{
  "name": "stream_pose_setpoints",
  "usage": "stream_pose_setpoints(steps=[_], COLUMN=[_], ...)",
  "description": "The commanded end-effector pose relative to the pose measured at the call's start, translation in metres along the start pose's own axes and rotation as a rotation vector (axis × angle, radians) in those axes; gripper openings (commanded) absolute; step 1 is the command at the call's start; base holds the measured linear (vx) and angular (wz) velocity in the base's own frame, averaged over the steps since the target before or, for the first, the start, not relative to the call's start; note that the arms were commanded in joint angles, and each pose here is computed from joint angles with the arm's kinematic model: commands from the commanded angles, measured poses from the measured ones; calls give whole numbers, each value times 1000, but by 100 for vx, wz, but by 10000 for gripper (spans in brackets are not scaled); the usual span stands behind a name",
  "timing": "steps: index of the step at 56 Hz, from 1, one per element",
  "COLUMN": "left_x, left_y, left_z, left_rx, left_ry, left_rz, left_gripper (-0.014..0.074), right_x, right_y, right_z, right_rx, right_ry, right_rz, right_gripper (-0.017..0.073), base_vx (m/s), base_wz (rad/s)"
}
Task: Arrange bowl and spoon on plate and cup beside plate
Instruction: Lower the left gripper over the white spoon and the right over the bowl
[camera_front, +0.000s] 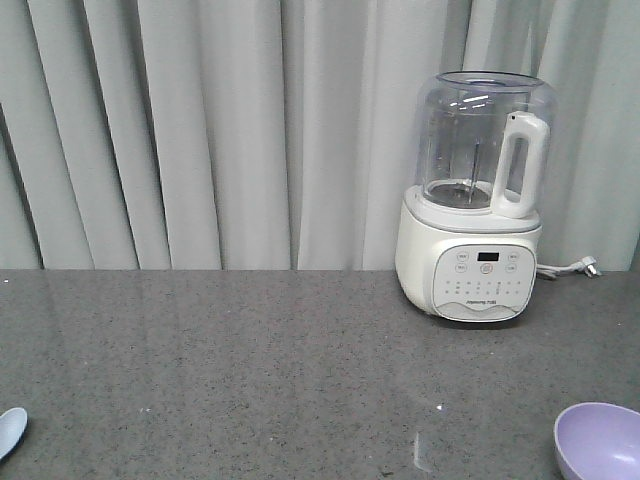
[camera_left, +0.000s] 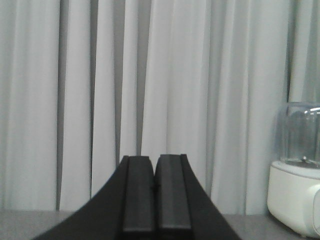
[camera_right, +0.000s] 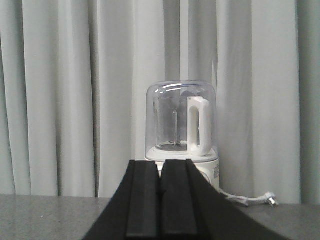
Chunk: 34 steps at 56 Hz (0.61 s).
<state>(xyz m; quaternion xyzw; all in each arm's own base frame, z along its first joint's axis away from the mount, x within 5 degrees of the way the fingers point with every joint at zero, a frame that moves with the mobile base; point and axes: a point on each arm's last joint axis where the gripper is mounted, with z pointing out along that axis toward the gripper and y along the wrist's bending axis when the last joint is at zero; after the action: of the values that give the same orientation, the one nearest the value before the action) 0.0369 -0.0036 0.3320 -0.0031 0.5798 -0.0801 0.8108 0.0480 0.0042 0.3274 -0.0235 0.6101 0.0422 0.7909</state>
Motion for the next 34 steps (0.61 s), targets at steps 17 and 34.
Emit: stream_pose_setpoints(steps=[17, 34], left_x=[-51, -43], left_y=[-5, -4], left_z=[103, 111], left_rx=[-12, -11], left_ry=[162, 199], left_rz=[65, 103], left_gripper=[3, 125], right_x=[-49, -35], right_y=[7, 6], right_z=[86, 98], right_rx=[-50, -50], right_ry=[-55, 41], right_rz=[-133, -143], right_gripper=[-1, 76], base_vx=[0, 0], base_wz=[0, 0])
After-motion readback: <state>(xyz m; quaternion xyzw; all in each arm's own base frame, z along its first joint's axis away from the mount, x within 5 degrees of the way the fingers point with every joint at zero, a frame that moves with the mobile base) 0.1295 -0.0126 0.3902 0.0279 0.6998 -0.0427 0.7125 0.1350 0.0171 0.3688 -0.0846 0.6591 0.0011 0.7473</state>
